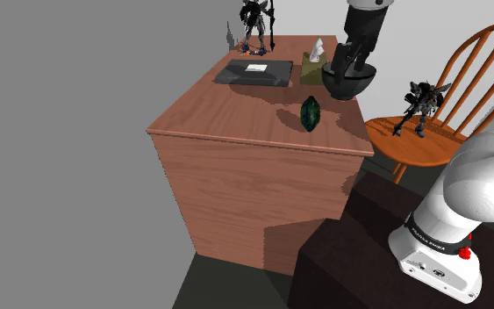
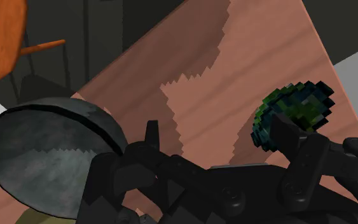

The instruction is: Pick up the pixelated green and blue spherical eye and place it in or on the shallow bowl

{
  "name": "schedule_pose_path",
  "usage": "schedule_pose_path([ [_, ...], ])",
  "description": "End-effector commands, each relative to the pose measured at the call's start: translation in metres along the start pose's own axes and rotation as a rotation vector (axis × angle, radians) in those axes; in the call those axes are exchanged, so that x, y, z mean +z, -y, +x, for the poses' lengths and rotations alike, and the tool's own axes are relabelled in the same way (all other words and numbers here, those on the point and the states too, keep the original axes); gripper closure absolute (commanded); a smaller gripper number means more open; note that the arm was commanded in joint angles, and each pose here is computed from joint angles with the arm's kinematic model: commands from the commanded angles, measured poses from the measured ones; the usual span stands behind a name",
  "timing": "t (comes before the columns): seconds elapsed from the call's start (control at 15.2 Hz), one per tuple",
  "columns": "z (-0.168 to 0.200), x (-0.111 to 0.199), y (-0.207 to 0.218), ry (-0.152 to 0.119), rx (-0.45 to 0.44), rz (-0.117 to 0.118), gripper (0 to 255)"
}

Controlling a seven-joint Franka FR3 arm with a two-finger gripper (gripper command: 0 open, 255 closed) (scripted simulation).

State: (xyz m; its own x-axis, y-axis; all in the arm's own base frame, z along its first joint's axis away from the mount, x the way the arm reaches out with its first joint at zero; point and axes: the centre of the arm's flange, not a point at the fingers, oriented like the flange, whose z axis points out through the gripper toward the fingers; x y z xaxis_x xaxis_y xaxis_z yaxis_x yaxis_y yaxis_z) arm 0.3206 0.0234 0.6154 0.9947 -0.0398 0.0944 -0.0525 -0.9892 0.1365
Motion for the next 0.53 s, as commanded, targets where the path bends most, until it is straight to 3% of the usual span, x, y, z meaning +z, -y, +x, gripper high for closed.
schedule_pose_path([
  [0.0,0.0,0.0,0.0,0.0,0.0,0.0,0],
  [0.46,0.059,0.023,0.078,0.157,-0.15,0.046,0],
])
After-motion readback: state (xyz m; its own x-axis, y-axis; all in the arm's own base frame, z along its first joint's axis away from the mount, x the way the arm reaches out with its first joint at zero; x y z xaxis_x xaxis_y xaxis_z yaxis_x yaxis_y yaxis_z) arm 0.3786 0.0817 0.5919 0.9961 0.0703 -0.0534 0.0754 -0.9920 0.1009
